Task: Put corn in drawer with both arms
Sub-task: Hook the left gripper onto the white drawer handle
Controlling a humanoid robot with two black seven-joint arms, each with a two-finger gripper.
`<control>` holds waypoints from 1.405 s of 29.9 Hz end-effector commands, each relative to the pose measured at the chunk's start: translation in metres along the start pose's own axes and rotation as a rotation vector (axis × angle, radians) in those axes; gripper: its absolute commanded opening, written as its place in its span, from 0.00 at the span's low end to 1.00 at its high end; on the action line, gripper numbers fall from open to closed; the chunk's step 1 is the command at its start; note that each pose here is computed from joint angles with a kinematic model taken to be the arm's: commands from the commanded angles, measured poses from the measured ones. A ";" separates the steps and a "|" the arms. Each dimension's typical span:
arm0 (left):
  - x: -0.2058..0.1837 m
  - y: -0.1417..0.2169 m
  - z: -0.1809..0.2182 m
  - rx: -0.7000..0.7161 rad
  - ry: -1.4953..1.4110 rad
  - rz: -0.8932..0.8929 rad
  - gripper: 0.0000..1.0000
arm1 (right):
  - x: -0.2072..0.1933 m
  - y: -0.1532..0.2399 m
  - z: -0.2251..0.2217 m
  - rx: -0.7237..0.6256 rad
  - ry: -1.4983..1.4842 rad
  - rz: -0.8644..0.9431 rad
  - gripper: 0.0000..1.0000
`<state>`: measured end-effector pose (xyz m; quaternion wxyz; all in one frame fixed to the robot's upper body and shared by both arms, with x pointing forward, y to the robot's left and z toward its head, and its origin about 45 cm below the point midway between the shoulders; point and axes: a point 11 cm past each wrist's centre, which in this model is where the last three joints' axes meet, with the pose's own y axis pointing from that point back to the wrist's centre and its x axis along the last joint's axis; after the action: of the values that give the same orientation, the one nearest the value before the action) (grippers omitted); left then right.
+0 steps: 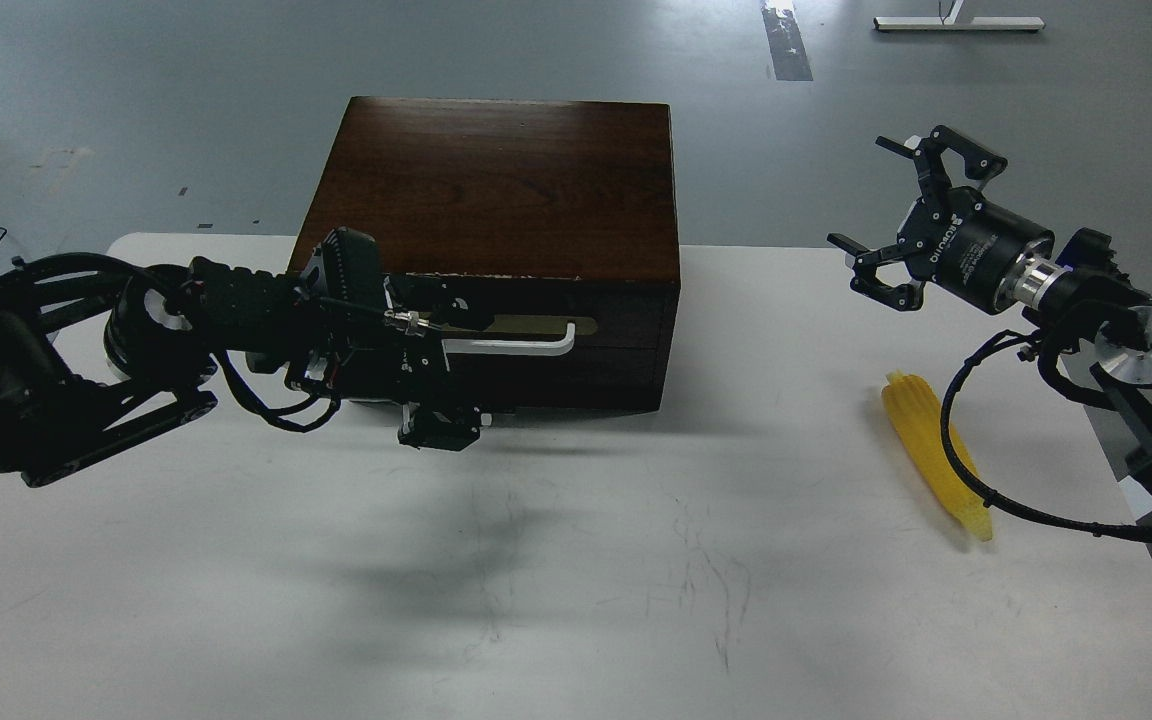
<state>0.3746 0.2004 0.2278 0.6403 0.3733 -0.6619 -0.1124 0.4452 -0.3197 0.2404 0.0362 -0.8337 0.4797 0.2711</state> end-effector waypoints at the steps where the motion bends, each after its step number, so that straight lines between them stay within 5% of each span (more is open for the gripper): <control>1: -0.001 -0.001 0.000 0.000 0.002 -0.002 0.98 | 0.000 0.000 0.000 0.000 0.000 -0.001 1.00; 42: 0.003 0.000 0.035 -0.103 -0.038 -0.003 0.98 | 0.005 0.001 0.002 -0.004 -0.006 0.015 1.00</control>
<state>0.3426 0.1866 0.2245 0.6462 0.3381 -0.6666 -0.1541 0.4458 -0.3232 0.2365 0.0344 -0.8293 0.4856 0.2744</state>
